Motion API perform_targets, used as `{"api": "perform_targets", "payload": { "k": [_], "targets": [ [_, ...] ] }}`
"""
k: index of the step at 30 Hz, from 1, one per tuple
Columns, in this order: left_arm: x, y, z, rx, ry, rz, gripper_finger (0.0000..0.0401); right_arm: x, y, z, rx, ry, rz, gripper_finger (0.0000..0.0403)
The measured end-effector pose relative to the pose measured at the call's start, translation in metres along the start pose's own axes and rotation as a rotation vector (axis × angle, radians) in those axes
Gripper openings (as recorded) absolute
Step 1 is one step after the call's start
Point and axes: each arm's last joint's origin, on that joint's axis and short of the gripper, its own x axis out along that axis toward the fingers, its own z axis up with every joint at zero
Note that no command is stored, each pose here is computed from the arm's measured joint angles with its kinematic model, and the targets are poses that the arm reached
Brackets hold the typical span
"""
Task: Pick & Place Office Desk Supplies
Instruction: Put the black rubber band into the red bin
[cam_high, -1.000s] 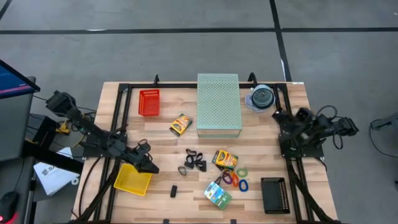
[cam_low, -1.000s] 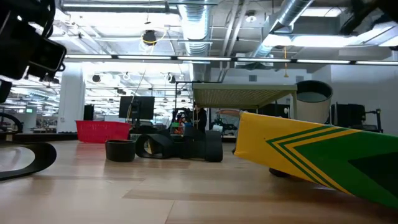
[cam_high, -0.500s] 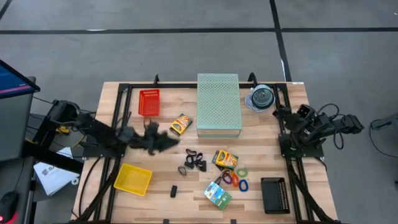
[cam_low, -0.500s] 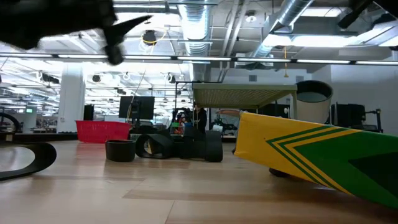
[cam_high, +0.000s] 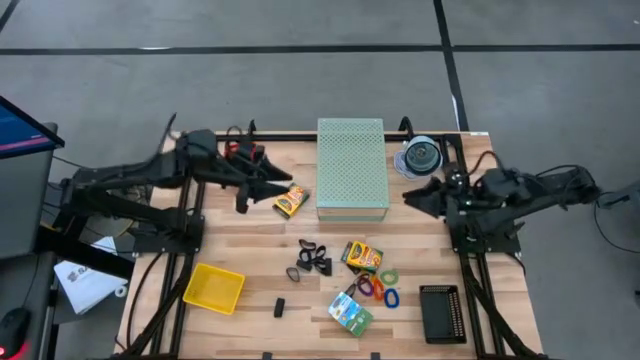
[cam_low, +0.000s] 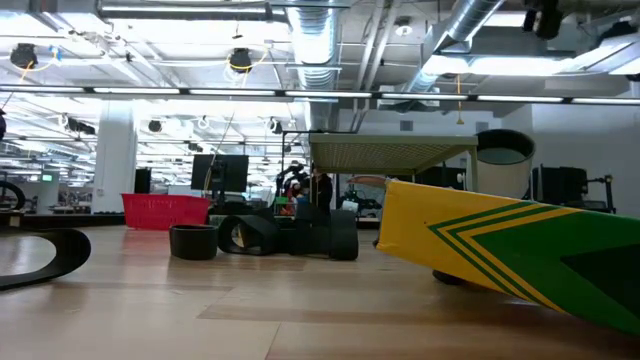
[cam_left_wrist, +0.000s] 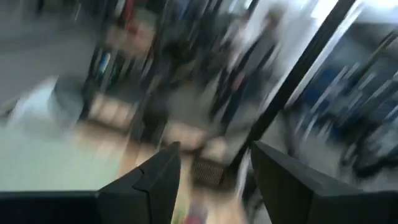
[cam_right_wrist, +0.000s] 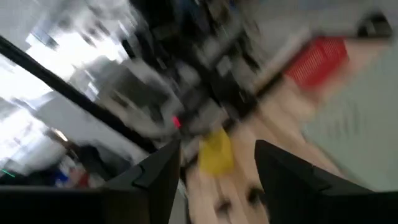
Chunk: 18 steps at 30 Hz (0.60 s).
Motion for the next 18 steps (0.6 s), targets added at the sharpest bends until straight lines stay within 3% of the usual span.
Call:
{"api": "perform_targets", "payload": {
  "k": [3,10,15,18],
  "targets": [
    [-0.002,-0.005,-0.003,-0.050,0.213,0.072,0.0190,-0.003,0.011,0.005,0.013,0.145,-0.102,0.0202],
    [0.009,-0.021,-0.066,-0.226,0.683,0.147,0.0190,-0.008,0.021,0.004,0.063,0.353,-0.323,0.0202],
    [0.031,-0.048,-0.119,-0.193,0.891,0.127,0.0190,-0.002,0.026,-0.002,0.095,0.380,-0.337,0.0202],
    [0.049,-0.057,-0.149,-0.083,0.930,0.239,0.0190,0.004,0.029,-0.003,0.086,0.339,-0.338,0.0202]
  ]
}}
